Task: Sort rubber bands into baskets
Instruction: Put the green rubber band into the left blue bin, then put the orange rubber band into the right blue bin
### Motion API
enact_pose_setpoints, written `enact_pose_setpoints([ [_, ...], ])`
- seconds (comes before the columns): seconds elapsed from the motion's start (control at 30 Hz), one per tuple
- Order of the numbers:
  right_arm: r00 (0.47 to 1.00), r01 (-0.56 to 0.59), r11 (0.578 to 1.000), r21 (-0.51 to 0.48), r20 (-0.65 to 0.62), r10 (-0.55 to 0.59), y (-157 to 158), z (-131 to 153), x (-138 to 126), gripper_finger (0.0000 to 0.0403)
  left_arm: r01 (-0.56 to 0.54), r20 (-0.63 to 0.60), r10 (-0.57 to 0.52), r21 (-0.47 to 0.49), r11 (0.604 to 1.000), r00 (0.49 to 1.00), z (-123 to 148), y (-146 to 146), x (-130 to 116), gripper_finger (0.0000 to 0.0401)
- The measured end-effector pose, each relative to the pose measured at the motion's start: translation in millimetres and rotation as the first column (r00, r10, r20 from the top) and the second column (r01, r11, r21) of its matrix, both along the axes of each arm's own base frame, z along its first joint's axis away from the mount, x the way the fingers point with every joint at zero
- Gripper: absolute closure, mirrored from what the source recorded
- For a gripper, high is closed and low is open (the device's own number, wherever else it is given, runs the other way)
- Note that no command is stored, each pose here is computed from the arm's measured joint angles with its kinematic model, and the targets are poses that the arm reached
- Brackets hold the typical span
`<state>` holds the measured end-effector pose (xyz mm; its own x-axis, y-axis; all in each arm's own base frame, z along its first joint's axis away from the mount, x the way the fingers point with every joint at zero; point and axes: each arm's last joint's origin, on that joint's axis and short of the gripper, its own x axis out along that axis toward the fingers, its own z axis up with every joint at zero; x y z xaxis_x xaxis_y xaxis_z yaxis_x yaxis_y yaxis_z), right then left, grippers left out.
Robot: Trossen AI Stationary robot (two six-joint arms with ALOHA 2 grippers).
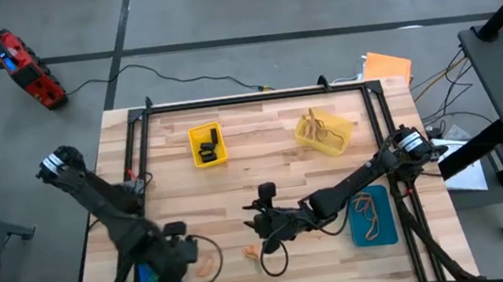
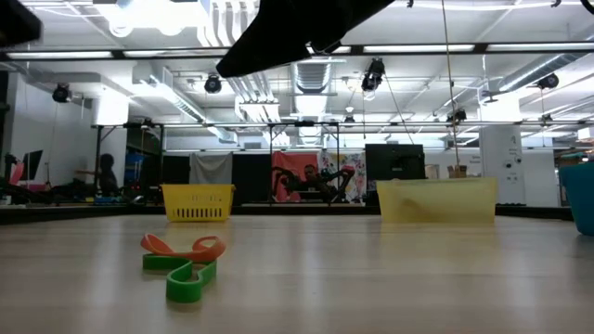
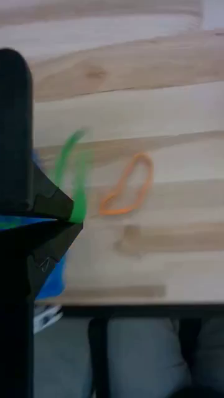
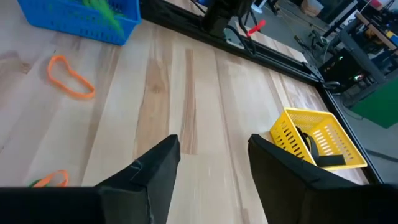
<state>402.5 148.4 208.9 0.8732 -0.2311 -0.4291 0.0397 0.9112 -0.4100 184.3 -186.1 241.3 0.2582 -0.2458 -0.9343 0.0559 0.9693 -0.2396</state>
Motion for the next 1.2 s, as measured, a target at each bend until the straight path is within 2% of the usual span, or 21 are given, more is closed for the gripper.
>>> enact_pose_setpoints([
  [0.1, 1.0, 0.003, 1.0, 0.0, 0.0, -0.003, -1, 0, 0, 0.0218, -0.002, -0.045, 0.003, 0.015, 1.0, 0.999, 23, -10, -14, 0.0401],
  [0.2, 1.0, 0.007, 1.0, 0.005, 0.002, -0.007, -2, 0, 1, 0.0217, 0.01, -0.087, -0.007, 0.033, 0.999, 0.996, 31, -19, -31, 0.0401],
  [0.37, 1.0, 0.012, 1.0, 0.013, 0.002, -0.012, -2, 0, 1, 0.0216, 0.0, -0.202, 0.004, 0.022, 1.0, 0.979, 21, -29, -56, 0.0401],
  [0.57, 1.0, 0.012, 1.0, 0.016, 0.002, -0.012, -2, 0, 1, 0.0216, -0.067, -0.264, 0.086, 0.077, 0.995, 0.961, 2, -31, -75, 0.0401],
  [0.93, 1.0, 0.017, 1.0, 0.026, 0.006, -0.017, -2, 0, 1, 0.0216, -0.187, -0.259, 0.206, 0.098, 0.977, 0.944, -3, -30, -76, 0.0394],
  [1.2, 1.0, 0.018, 0.999, 0.029, 0.006, -0.019, -2, -1, 0, 0.0216, -0.23, -0.262, 0.243, 0.079, 0.97, 0.934, -2, -31, -76, 0.0318],
])
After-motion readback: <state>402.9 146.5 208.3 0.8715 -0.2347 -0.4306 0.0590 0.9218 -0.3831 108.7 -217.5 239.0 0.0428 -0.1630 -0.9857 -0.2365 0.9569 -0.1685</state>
